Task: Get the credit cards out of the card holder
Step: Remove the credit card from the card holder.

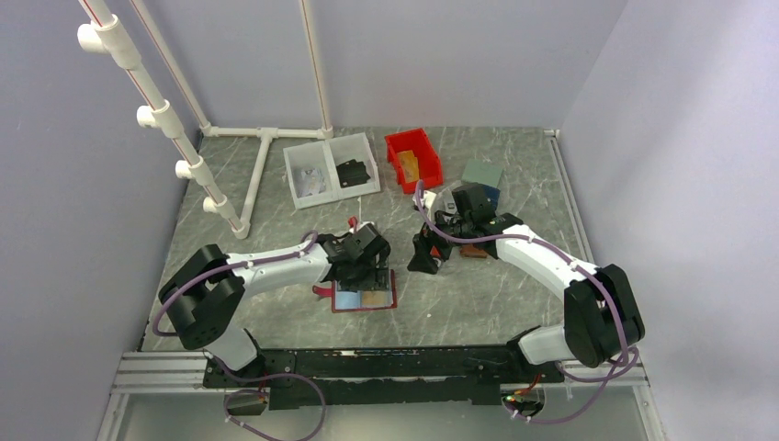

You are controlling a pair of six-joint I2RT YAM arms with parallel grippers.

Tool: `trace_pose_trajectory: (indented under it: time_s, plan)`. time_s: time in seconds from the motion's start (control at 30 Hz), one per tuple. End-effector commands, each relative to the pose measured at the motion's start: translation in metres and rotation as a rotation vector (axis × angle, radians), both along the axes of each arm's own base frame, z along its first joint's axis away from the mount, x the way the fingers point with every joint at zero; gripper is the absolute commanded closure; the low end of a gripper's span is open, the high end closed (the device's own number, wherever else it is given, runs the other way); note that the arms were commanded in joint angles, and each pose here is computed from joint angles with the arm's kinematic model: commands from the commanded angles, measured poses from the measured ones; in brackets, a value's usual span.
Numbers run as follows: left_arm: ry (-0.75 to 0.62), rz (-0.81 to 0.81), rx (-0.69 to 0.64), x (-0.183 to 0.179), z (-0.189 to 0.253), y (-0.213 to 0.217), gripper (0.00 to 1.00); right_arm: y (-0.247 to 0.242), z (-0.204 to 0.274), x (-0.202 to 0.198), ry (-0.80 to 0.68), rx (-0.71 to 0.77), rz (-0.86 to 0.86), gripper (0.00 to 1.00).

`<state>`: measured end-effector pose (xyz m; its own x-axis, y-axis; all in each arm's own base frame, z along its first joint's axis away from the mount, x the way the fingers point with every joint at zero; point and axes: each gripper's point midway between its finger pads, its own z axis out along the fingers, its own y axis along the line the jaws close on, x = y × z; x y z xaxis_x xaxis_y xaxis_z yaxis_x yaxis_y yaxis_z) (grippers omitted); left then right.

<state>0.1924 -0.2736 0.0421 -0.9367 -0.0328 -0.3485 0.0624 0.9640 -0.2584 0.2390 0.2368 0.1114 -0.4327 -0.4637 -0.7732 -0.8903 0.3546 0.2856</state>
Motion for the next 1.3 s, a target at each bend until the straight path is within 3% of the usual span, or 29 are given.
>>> trace_pose_trajectory:
  time_s: [0.0,0.57,0.67,0.73,0.9,1.27]
  plan:
    - [-0.028,-0.037,-0.043,0.003,0.008,-0.011,0.22,0.006,0.021,0.015,-0.071,0.032,-0.004,0.16]
    - [0.014,-0.004,0.067,0.005,-0.014,-0.002,0.22,0.006,0.02,0.014,-0.067,0.029,-0.002,0.15]
    - [0.015,-0.002,0.082,0.003,-0.015,0.003,0.3,0.005,0.019,0.014,-0.064,0.028,-0.003,0.15]
    - [0.013,-0.009,0.077,0.002,-0.013,0.004,0.41,0.006,0.019,0.014,-0.063,0.028,-0.002,0.15]
    - [-0.015,-0.046,-0.021,-0.002,0.0,-0.003,0.53,0.008,0.017,0.011,-0.04,0.039,0.01,0.16]
    - [-0.007,-0.079,-0.418,-0.004,0.02,-0.016,0.54,0.017,0.012,0.0,0.049,0.084,0.036,0.16]
